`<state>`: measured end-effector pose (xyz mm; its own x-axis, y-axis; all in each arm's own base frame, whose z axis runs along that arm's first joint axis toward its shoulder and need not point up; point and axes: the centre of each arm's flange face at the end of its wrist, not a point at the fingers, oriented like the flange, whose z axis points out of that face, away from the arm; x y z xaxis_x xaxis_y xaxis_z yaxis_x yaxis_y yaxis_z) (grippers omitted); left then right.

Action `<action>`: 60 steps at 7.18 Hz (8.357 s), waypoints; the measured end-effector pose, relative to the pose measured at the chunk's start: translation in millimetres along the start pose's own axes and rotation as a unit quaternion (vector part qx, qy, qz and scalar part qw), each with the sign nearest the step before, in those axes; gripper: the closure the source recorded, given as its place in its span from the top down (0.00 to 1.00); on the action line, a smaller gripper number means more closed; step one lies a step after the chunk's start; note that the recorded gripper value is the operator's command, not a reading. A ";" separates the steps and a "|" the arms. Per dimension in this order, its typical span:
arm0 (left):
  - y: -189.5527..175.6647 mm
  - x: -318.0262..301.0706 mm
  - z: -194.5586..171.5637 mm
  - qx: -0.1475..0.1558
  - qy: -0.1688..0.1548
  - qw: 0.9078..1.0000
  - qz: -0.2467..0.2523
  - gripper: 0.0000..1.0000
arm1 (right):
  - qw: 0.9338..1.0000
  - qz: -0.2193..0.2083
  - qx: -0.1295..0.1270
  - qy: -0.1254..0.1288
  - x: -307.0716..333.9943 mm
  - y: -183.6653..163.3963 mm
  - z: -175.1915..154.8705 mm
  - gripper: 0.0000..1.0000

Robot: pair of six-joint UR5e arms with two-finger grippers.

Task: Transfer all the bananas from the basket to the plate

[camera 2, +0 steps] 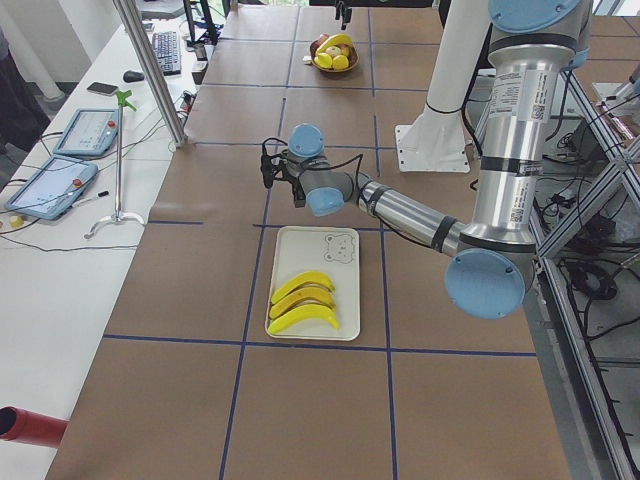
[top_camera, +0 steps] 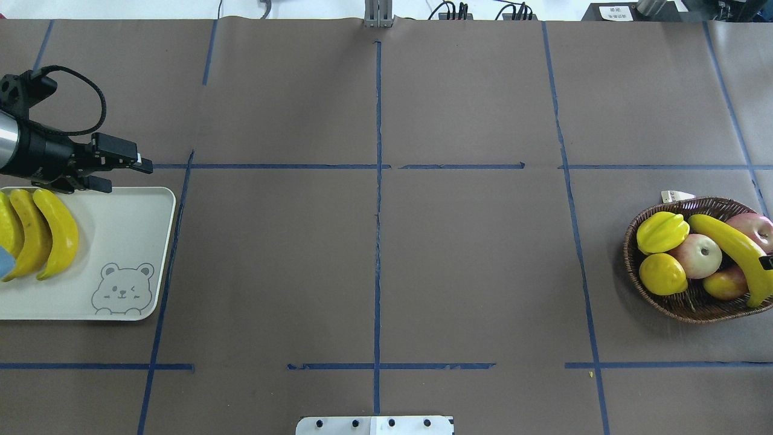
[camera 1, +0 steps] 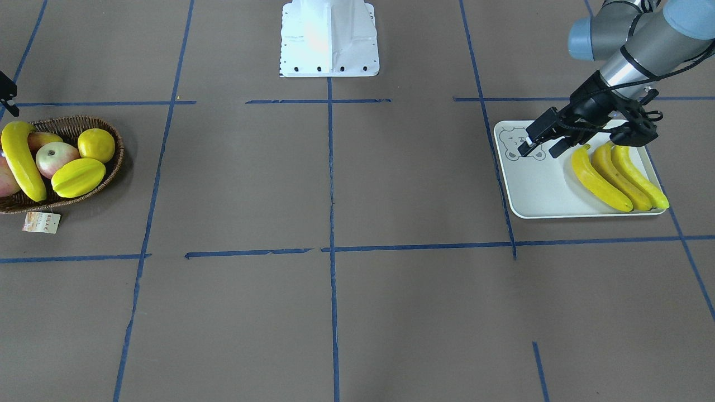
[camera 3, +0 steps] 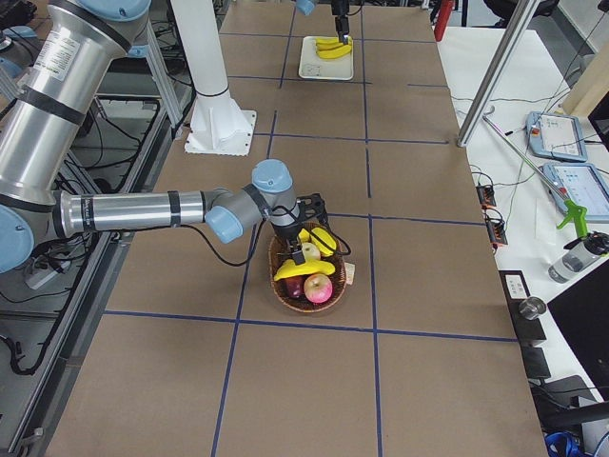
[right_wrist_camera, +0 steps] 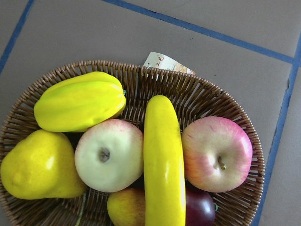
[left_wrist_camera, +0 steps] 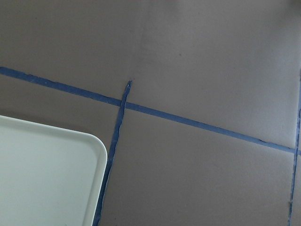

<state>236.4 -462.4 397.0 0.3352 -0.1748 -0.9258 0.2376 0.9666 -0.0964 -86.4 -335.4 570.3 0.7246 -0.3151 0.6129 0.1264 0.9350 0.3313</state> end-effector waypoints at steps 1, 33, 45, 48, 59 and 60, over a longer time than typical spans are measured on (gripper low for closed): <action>2.3 3.3 2.9 -0.003 0.001 1.000 0.003 1.00 | 1.000 -0.001 -0.008 0.009 4.0 3.5 11.4 0.96; 43.9 195.0 52.4 -0.048 0.095 0.994 -0.038 1.00 | 0.939 0.164 0.113 -0.279 -415.9 -158.2 -13.4 0.03; 103.9 298.3 143.8 -0.038 0.108 0.987 -0.115 0.72 | 0.917 0.177 0.150 -0.323 -546.2 -147.7 19.1 0.06; 106.5 299.8 148.5 -0.041 0.106 0.987 -0.115 0.71 | 0.917 0.177 0.152 -0.324 -547.5 -148.6 18.4 0.07; 87.4 260.3 148.4 -0.022 0.067 0.988 -0.140 0.00 | 0.926 0.177 0.123 -0.311 -504.1 -140.4 3.1 1.00; 73.2 233.7 144.0 -0.008 0.044 0.987 -0.153 0.00 | 0.937 0.179 0.096 -0.283 -463.6 -143.7 -7.6 1.00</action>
<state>463.4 -459.5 226.2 0.1687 -0.4433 -0.8804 0.3007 0.8737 -0.3823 -435.3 -322.4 233.1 0.2144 -0.0728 0.9740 -0.2199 0.9680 0.1207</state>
